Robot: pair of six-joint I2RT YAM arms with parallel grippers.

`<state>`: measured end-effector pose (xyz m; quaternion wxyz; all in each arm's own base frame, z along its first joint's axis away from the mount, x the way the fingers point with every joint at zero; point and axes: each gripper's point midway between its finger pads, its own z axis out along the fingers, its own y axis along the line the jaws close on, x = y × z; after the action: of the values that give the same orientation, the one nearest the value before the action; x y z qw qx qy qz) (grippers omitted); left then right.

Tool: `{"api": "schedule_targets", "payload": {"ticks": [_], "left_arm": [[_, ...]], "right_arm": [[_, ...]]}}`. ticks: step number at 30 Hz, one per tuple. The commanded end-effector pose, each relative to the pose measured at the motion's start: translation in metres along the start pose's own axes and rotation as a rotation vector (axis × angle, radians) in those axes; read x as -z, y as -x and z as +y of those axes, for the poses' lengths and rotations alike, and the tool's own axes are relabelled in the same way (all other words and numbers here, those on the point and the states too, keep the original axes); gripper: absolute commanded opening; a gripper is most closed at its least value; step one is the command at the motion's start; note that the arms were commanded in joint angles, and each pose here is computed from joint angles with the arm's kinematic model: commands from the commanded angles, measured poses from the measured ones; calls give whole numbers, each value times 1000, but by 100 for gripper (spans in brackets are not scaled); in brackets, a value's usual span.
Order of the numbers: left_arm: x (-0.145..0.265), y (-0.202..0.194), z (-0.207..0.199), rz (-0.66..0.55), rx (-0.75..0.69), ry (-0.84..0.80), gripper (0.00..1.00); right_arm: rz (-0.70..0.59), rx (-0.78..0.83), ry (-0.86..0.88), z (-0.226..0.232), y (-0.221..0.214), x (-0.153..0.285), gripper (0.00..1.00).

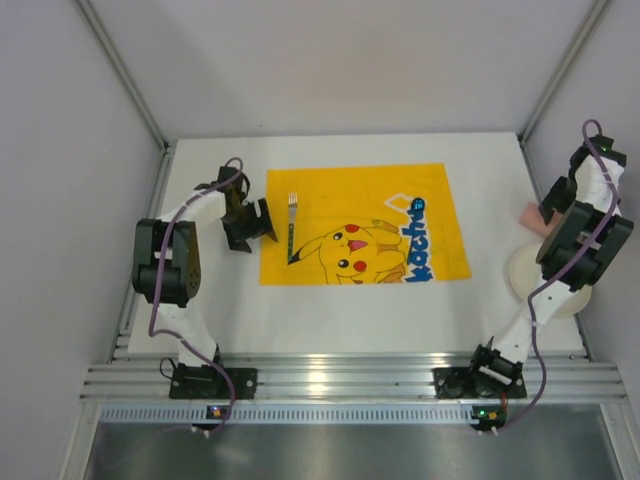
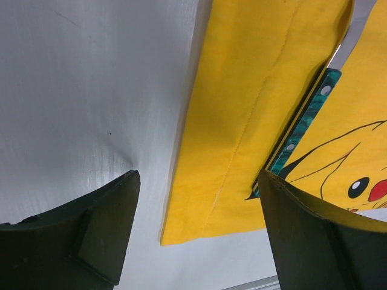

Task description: Set the dinner table for one person

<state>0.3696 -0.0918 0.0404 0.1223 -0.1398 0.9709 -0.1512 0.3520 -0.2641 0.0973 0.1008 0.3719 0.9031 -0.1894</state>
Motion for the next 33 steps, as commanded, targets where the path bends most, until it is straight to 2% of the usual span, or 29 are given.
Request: {"api": "schedule_targets", "payload": {"ticks": [1,6,10,15,16,18,20,22,27,29,33], "left_arm": [[3,-12,5,31,-7,2,84],[5,-20,13,47,-20,32,82],[5,-24,14,58,-24,41,81],[5,-33,11,83,-43,56,79],[5,-35,10,85,-54,59,79],[6,-39,10,87,-64,66,78],[8,-39,9,81,-66,66,78],[11,-40,8,73,-70,65,78],[18,-50,11,68,-86,78,77],[20,-54,11,71,-89,80,77],[22,-64,14,81,-92,86,77]], "right_arm": [[-106,-112,-75,-33,46,-53,97],[-71,-117,85,4,32,-77,96],[-115,-135,241,31,36,-72,93],[-179,-173,304,42,50,-69,86],[-209,-181,331,45,58,-64,84],[-216,-204,360,50,55,-61,66],[-280,-225,380,49,66,-47,51],[-334,-239,395,48,70,-33,47],[-376,-256,412,48,71,-15,48],[-400,-263,420,46,74,-1,56],[-436,-280,420,37,72,23,65]]}}
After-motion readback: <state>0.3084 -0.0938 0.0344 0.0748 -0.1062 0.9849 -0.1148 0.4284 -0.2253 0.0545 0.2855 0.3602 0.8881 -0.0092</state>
